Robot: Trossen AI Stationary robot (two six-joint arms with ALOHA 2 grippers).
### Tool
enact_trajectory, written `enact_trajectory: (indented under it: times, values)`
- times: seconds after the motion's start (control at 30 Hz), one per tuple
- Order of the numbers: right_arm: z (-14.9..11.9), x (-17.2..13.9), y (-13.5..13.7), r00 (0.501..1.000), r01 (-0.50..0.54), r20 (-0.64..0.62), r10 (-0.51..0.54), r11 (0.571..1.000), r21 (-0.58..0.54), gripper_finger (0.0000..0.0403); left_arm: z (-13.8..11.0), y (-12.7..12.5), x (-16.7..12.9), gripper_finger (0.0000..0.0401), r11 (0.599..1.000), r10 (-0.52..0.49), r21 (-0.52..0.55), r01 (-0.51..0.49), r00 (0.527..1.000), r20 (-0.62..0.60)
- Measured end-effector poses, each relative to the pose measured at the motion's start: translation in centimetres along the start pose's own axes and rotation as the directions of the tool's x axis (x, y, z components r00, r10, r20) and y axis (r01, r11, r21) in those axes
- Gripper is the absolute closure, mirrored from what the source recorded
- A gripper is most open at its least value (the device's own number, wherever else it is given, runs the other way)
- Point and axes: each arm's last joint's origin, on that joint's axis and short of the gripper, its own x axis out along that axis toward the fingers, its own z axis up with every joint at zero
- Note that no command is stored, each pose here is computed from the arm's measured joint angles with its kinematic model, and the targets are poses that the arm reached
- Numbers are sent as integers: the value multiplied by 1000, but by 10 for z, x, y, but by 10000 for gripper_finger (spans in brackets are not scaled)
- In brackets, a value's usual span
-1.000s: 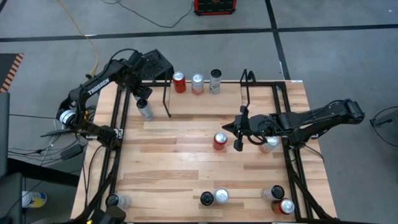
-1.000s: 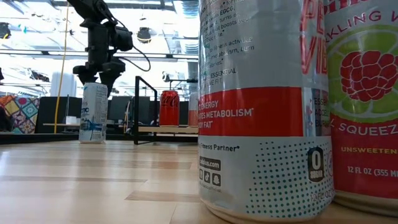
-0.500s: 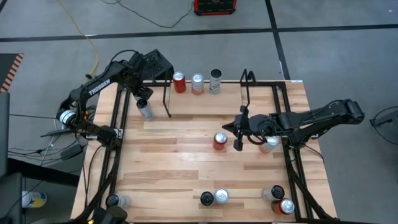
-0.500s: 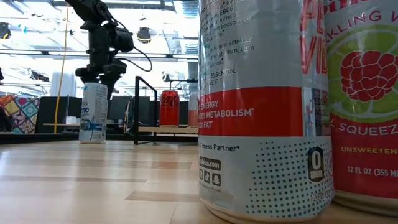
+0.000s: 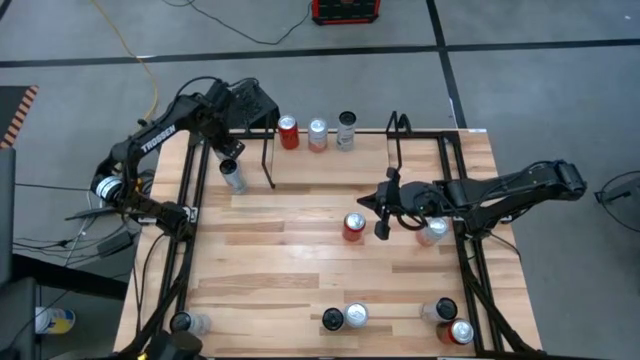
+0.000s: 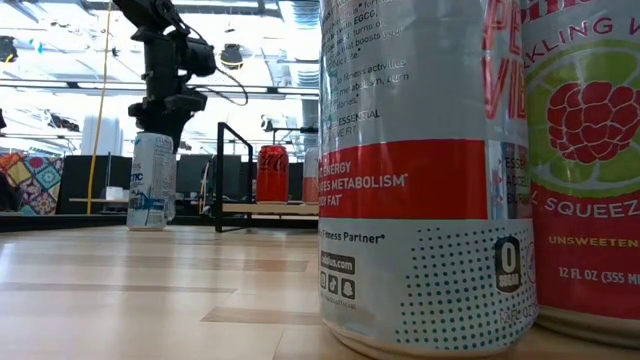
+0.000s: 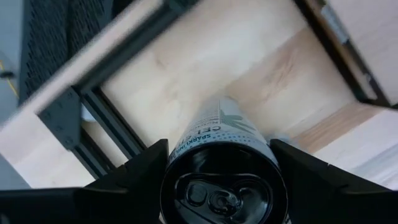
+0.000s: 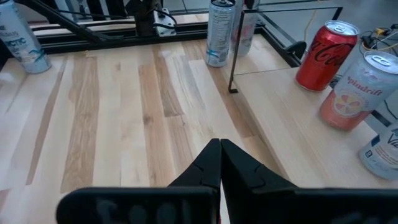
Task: Place canned beverage on shelf
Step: Put the top white pink soda can on the shelf
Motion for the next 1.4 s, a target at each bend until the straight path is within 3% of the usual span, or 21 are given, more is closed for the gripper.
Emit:
enact_trajectory:
  times: [0.2, 0.43, 0.6, 0.7, 0.8, 0.9, 1.17, 1.27, 1.4]
  values:
    - [0, 0, 0, 1000, 0, 0, 0, 1000, -2, 372, 10, 1, -36, 167, 1000, 13, 12, -14, 994, 107]
    - [0, 0, 0, 1000, 0, 0, 0, 1000, -2, 373, 17, -7, -104, 167, 998, 32, 48, -49, 949, 313]
    - [0, 0, 0, 1000, 1, 0, -1, 1000, -2, 372, 11, -18, -161, 167, 995, -33, 101, -20, 867, 497]
    - [0, 0, 0, 1000, 1, 0, -1, 1000, -2, 372, 4, -28, -190, 167, 980, -164, 190, 62, 794, 585]
    - [0, 0, 0, 1000, 1, 0, -1, 1000, -2, 373, -3, -40, -210, 167, 936, -340, 300, 186, 708, 619]
    - [0, 0, 0, 1000, 1, 0, -1, 1000, -2, 373, -4, -57, -214, 167, 886, -454, 378, 270, 674, 582]
    - [-1, 0, 0, 1000, 4, -10, -4, 1000, -6, 372, 26, -124, -182, 167, 786, -575, 531, 317, 690, 439]
    - [-1, 0, 0, 1000, 4, -13, -4, 1000, -7, 372, 43, -140, -164, 167, 767, -572, 565, 304, 723, 387]
    - [-1, 0, 0, 1000, 4, -13, -4, 1000, -6, 372, 68, -155, -136, 167, 777, -510, 566, 275, 803, 309]
